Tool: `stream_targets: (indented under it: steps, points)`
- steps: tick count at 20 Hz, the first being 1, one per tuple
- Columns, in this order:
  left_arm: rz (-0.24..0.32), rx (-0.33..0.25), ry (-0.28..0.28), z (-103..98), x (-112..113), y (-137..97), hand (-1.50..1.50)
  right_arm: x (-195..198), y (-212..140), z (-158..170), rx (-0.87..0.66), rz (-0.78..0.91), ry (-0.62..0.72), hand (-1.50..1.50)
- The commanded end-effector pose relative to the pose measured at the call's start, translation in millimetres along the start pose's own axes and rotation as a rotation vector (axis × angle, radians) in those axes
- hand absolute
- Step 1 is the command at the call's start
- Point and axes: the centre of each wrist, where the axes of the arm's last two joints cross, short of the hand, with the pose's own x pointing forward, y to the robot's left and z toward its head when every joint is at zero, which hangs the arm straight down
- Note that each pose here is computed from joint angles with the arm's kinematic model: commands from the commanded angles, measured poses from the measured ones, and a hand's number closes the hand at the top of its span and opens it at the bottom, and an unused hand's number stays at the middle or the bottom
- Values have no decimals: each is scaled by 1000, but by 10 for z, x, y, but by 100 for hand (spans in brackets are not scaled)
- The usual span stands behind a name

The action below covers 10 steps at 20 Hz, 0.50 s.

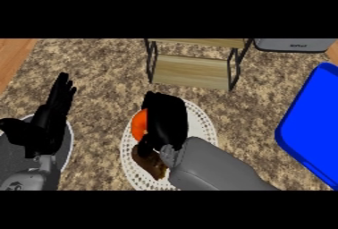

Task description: Pick the squash from the placemat and place it in the tiered shelf

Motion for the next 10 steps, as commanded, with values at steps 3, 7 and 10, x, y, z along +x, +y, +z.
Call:
stream_targets:
  steps: [3, 7, 10]
  points:
    - [-13, 48, 12, -6, -28, 104, 0, 370, -613, 76, -260, -277, 101, 150]
    - [-6, 35, 2, -44, -5, 50, 0, 498, -710, 108, -366, -236, 144, 150]
    - [-14, 57, 6, 137, -153, 107, 0, 571, -1014, 75, -429, -188, 175, 150]
